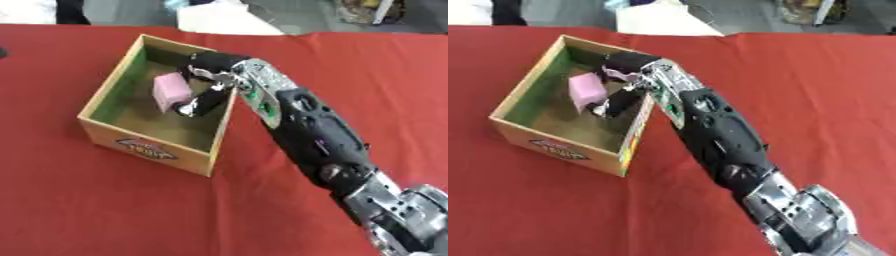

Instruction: Pick up objects on the table and place them in the box.

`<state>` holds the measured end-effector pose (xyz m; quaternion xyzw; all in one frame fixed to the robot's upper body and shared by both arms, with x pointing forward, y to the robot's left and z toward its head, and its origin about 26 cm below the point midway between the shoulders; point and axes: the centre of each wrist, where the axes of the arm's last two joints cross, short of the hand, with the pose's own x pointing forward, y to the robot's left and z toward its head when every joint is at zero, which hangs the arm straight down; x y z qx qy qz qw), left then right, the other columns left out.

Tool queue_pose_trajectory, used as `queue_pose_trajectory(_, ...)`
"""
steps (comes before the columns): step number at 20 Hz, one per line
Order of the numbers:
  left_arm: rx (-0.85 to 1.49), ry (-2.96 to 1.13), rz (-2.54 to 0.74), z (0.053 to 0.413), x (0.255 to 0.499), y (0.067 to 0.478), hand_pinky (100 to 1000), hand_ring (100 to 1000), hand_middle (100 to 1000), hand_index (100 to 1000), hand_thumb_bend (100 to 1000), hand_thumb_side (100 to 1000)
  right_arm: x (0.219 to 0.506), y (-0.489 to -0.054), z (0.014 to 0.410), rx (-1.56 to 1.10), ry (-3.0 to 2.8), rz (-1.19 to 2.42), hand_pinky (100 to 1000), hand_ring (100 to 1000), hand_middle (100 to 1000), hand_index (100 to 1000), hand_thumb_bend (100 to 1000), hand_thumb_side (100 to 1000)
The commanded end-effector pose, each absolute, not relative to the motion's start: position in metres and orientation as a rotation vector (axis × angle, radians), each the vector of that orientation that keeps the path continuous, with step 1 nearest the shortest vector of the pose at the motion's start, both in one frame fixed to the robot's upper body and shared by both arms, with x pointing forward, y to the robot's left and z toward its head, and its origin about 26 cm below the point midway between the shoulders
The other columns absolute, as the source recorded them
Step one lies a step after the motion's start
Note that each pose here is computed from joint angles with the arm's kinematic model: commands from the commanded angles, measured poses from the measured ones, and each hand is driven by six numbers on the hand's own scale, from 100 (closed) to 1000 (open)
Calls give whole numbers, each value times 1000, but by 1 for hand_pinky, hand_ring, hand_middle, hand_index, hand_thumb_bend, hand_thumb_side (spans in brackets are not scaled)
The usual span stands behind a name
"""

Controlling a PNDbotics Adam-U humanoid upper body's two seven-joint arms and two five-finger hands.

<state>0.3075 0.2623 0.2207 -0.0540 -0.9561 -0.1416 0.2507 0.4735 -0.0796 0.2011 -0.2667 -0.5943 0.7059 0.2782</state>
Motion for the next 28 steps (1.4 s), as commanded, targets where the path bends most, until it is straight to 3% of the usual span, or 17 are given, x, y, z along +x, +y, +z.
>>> queue_pose_trajectory(1,-151,-2623,-402,227,305,262,537,683,602,788,100,750,471,-79,220,-768,-1636,1870,853,840,740,861,281,596)
queue_pose_trajectory(10,-151,-2614,-409,225,305,262,536,684,602,788,100,748,466,-75,234,-787,-1684,1857,911,896,775,900,368,632)
queue_pose_trajectory(13,-152,-2611,-412,225,305,261,536,684,602,788,100,748,464,-74,238,-780,-1683,1874,915,899,783,906,377,596)
queue_pose_trajectory(14,-153,-2610,-413,225,305,261,536,684,602,787,100,742,463,-73,237,-770,-1675,1886,924,902,791,913,350,415)
queue_pose_trajectory(15,-153,-2610,-414,225,305,261,536,684,602,787,100,736,463,-73,236,-757,-1667,1895,923,897,788,912,342,364)
queue_pose_trajectory(16,-153,-2610,-416,225,305,261,536,684,602,787,100,724,464,-72,235,-740,-1660,1897,921,881,783,911,292,193)
queue_pose_trajectory(17,-153,-2610,-417,225,305,261,536,684,602,787,100,725,464,-72,234,-721,-1654,1894,920,875,781,912,272,133)
queue_pose_trajectory(19,-153,-2609,-422,224,305,261,535,684,601,787,100,718,464,-72,231,-685,-1649,1880,921,863,778,914,197,100)
queue_pose_trajectory(20,-153,-2608,-424,225,305,261,535,684,601,787,100,708,464,-71,230,-669,-1649,1868,925,853,775,915,102,100)
queue_pose_trajectory(28,-150,-2603,-423,224,305,261,534,684,602,787,100,722,459,-71,240,-603,-1731,1751,909,823,758,931,100,100)
